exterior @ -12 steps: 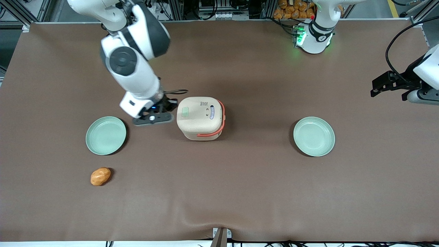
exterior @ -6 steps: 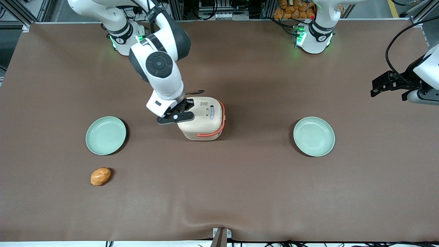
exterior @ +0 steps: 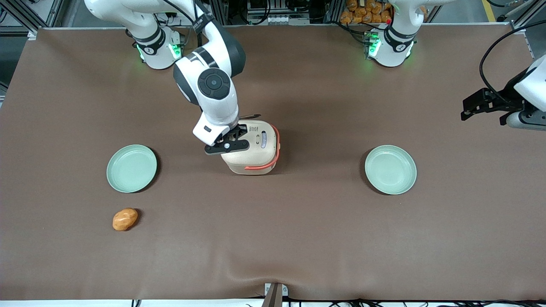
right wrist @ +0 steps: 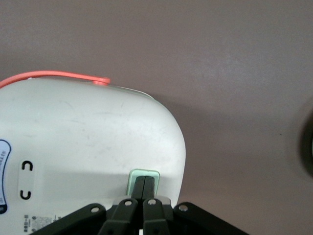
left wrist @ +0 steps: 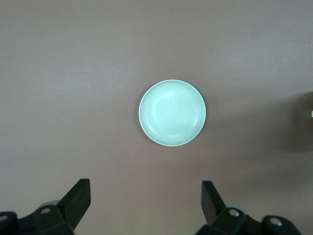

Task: Press rice cooker button with right arm
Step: 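Press down on the rice cooker's lid button with the closed right gripper, then lift the right gripper away as the rice cooker lid pops open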

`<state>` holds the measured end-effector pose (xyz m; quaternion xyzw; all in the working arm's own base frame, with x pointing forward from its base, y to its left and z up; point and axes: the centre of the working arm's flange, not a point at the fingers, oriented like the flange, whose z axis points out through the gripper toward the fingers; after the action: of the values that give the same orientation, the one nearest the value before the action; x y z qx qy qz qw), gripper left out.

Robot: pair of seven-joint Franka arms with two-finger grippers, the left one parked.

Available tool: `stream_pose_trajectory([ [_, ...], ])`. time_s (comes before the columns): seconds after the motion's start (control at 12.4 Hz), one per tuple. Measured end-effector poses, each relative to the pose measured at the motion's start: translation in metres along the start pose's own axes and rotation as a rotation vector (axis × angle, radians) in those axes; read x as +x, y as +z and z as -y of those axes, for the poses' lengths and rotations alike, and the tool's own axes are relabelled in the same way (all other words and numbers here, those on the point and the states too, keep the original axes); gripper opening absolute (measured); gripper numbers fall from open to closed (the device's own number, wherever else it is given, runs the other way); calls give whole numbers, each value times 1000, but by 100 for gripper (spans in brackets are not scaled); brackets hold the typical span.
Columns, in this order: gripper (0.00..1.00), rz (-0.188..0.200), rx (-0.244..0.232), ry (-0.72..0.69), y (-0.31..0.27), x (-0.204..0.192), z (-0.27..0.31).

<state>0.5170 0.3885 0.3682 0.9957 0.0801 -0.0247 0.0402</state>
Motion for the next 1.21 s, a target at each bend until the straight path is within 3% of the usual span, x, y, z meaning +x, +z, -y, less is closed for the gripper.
stream_pose_trajectory([
  [0.73,1,1,-2,35,6,2,3],
  [0.97,5,43,-30,70,-26,9,-15],
  [1.13,26,80,-49,120,-84,14,-47],
  [1.21,37,79,-44,159,-116,18,-72],
])
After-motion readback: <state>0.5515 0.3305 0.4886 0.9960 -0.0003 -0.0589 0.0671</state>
